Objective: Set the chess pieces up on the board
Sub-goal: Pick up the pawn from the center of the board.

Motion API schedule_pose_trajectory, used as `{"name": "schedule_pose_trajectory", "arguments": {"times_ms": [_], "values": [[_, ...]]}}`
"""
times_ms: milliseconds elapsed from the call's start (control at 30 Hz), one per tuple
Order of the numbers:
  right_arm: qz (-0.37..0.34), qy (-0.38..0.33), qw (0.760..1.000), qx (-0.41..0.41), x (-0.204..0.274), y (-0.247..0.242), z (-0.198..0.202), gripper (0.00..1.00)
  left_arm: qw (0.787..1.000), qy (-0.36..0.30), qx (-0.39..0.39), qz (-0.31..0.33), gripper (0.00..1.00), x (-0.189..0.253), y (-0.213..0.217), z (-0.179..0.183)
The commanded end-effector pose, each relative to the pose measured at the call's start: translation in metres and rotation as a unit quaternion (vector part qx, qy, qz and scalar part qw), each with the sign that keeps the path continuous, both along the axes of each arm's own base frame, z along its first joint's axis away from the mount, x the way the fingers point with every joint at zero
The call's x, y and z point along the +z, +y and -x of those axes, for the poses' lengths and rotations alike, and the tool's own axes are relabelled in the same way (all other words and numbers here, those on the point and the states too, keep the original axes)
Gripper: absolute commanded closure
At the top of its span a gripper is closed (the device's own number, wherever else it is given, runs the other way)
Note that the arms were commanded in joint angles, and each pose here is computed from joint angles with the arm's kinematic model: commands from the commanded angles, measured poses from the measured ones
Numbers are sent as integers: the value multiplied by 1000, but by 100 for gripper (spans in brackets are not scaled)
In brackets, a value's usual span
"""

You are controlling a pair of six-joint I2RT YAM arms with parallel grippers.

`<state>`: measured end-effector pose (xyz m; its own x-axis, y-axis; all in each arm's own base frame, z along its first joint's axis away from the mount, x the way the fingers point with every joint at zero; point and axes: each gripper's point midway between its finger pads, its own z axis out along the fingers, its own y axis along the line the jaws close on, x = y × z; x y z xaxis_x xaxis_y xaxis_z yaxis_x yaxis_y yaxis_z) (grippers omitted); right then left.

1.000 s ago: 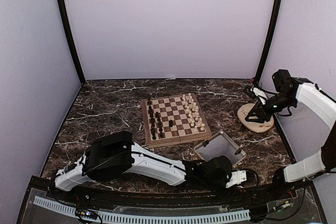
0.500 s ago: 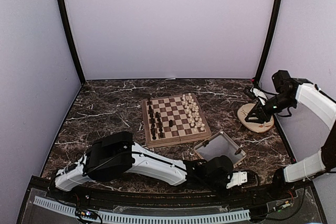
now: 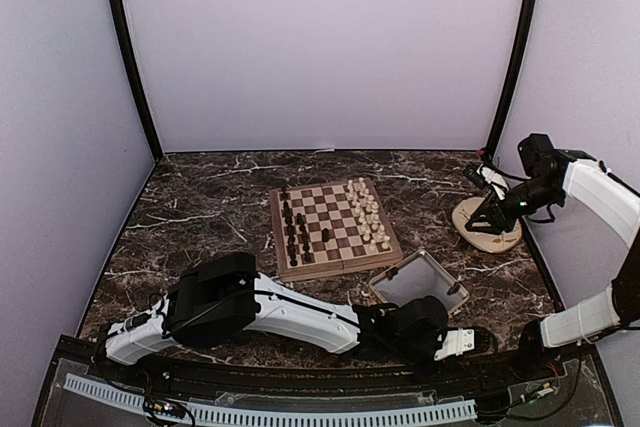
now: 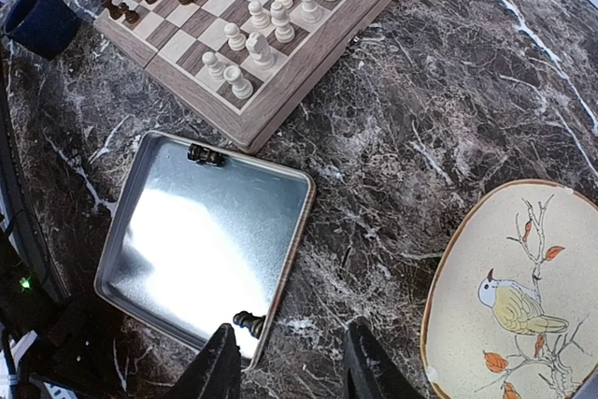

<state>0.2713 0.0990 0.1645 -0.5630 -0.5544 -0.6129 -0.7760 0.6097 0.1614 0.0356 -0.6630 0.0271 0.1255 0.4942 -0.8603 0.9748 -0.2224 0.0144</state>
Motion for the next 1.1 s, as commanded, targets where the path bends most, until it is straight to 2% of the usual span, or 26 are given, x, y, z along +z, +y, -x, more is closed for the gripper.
{"name": "schedule_pose_trajectory", "arguments": {"times_ms": [0,167,367,533,633,867,1067], "values": [[-10,-4,1000,0,2,3,0,62,1000,7,-1,-20,79,-7,4,0],[-21,-6,1000,-2,11,5,0,62,1000,5,4,-10,85,6,11,-5],[-62,-15,998,-5,39,15,-7,62,997,-17,34,72,86,84,29,-27],[-117,-15,993,5,69,39,-14,60,987,-37,103,117,86,134,54,-67],[-157,15,987,29,77,67,-11,59,976,-63,163,128,85,153,74,-100],[-222,108,965,87,88,117,-12,56,935,-116,299,147,85,182,127,-182],[-275,203,933,117,89,135,-11,53,911,-123,354,170,85,198,156,-212]]}}
